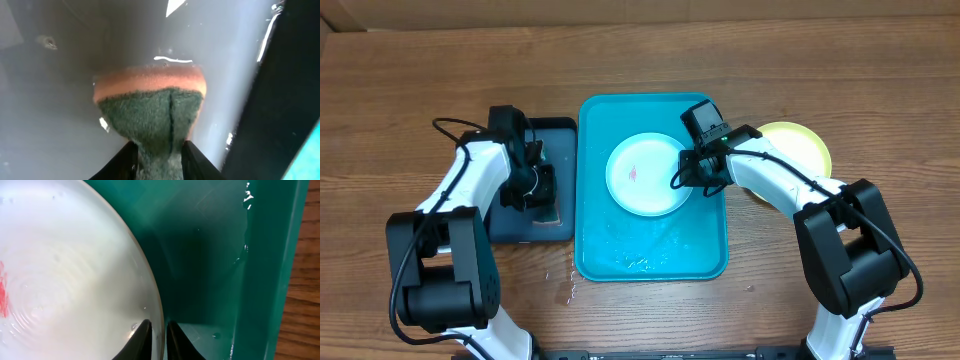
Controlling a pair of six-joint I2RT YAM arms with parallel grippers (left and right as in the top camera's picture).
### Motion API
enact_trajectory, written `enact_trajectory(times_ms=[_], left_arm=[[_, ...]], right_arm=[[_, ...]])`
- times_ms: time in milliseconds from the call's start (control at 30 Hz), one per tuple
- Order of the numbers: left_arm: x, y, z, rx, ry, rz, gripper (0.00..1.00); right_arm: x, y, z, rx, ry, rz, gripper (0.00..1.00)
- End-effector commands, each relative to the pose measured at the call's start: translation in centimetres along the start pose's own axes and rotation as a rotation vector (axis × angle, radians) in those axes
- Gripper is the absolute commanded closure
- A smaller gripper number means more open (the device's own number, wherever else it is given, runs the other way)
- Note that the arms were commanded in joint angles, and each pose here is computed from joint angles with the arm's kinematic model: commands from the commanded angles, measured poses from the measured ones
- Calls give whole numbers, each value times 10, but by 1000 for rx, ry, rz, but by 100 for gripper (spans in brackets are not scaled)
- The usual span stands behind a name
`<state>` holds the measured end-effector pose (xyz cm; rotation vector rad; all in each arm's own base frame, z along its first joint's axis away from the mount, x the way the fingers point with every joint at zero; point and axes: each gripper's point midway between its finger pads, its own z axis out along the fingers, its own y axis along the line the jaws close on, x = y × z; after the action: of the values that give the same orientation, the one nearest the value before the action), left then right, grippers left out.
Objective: Clean dirty plates on tray and stack at the side
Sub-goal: 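Lower the left gripper into the black tray and grasp the sponge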
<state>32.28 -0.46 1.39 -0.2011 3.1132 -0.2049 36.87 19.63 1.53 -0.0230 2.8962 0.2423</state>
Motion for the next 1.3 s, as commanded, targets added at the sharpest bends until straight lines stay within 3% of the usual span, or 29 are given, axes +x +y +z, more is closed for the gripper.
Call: enact_trajectory(times_ms=[0,67,100,133,333,500,667,833,933,1267], left_arm=[[15,-1,15,13,47,4,69],[18,0,19,12,51,5,70],[19,0,20,11,52,5,86],[19,0,20,12,51,5,96],[-6,-2,1,9,-19,13,96],[-50,2,-37,-65,-156,82,96],[-71,1,-51,-81,-224,137,96],[-66,2,-46,-82,-207,137,96],[-59,4,-37,-84,-189,144,96],[-38,7,2,-60,-172,113,96]], right_arm=[[-13,7,-11,-25,-41,-1,87],[-13,7,-11,-25,-41,-1,87],[-13,7,-11,-25,-41,-1,87],[-13,7,-11,-25,-41,-1,87],[-13,8,-11,-29,-39,-1,86],[-12,13,-11,-60,-33,-2,74],[-12,21,-12,-102,-27,-4,81],[-12,21,-12,-102,-28,-4,80],[-12,21,-12,-103,-29,-5,69],[-12,21,-11,-104,-29,-4,69]])
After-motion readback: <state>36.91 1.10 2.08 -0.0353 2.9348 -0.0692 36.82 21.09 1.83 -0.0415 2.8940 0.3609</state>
